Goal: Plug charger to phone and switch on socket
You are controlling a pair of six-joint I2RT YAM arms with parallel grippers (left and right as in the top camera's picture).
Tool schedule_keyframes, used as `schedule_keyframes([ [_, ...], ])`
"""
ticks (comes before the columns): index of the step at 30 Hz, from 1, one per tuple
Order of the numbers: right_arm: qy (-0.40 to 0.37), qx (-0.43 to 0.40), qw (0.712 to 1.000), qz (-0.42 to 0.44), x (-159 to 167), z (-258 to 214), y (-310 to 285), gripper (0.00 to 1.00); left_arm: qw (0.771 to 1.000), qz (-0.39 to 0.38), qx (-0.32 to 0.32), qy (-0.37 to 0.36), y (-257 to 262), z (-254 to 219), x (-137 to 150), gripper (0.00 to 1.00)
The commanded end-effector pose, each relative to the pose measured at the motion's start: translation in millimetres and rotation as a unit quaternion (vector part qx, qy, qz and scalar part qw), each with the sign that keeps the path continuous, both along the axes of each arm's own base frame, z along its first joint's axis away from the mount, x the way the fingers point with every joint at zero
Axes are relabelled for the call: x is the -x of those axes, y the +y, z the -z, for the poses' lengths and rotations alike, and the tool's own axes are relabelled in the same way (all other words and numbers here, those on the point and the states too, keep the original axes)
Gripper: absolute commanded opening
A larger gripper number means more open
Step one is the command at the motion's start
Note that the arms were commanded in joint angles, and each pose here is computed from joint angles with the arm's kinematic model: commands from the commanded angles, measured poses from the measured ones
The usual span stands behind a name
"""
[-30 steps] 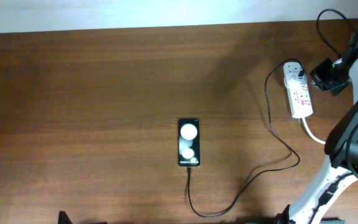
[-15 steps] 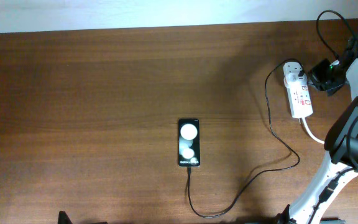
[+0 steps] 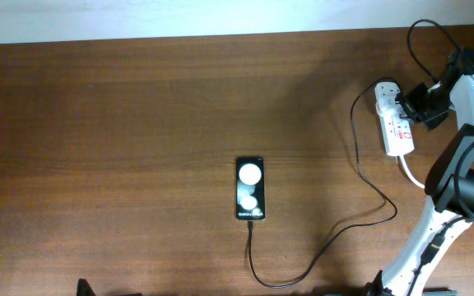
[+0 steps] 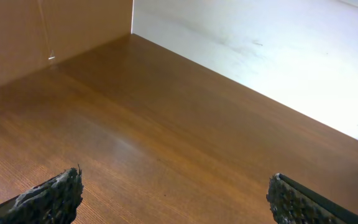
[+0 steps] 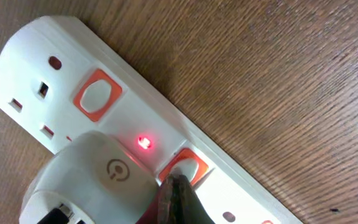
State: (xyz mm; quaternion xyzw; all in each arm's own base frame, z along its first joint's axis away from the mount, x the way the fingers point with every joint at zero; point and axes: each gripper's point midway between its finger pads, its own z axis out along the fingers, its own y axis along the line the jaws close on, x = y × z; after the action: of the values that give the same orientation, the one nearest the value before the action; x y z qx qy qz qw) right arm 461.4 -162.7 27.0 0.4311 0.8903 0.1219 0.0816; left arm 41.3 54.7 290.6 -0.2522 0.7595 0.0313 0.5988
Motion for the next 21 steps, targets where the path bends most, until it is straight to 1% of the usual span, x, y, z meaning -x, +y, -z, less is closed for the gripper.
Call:
schedule_keyframes([
  [1,0.019,-0.035,0.998,-0.045,-2.1,21.7,40.9,0.04,1.0,-0.002,0.003,-0.004,0.0,-0.9,0.5,0.99],
  [2,0.018,-0.027,0.997,-0.066,0.1,22.1,37.9,0.04,1.0,-0.002,0.003,-0.004,0.0,-0.9,0.5,0.99],
  [5,0.045,-0.019,0.998,-0.05,18.0,17.7,22.9,0.04,1.0,-0.002,0.003,-0.004,0.0,-0.9,0.5,0.99],
  [7,0.04,0.008,0.999,-0.03,26.2,-5.0,1.3,0.04,1.0,-0.002,0.003,-0.004,0.0,-0.9,0.4,0.99],
  [9,-0.006,0.035,0.999,-0.013,28.2,-57.4,-14.5,0.04,1.0,-0.002,0.003,-0.004,0.0,-0.9,0.5,0.99],
  [11,-0.044,0.061,0.997,-0.012,30.5,-103.1,-13.8,0.04,1.0,-0.002,0.003,-0.004,0.0,-0.9,0.5,0.99],
  [13,-0.105,0.09,0.99,-0.036,32.7,-167.4,11.7,0.04,1.0,-0.002,0.003,-0.004,0.0,-0.9,0.4,0.99],
  [16,-0.156,0.123,0.975,-0.103,38.8,-222.4,67.1,0.04,1.0,-0.002,0.003,-0.004,0.0,-0.9,0.5,0.99],
  [19,-0.172,0.156,0.961,-0.153,46.6,-246.5,112.4,0.04,1.0,-0.002,0.003,-0.004,0.0,-0.9,0.4,0.99],
  [21,-0.177,0.154,0.95,-0.207,53.8,-252.3,149.5,0.04,1.0,-0.002,0.003,-0.004,0.0,-0.9,0.5,0.99],
])
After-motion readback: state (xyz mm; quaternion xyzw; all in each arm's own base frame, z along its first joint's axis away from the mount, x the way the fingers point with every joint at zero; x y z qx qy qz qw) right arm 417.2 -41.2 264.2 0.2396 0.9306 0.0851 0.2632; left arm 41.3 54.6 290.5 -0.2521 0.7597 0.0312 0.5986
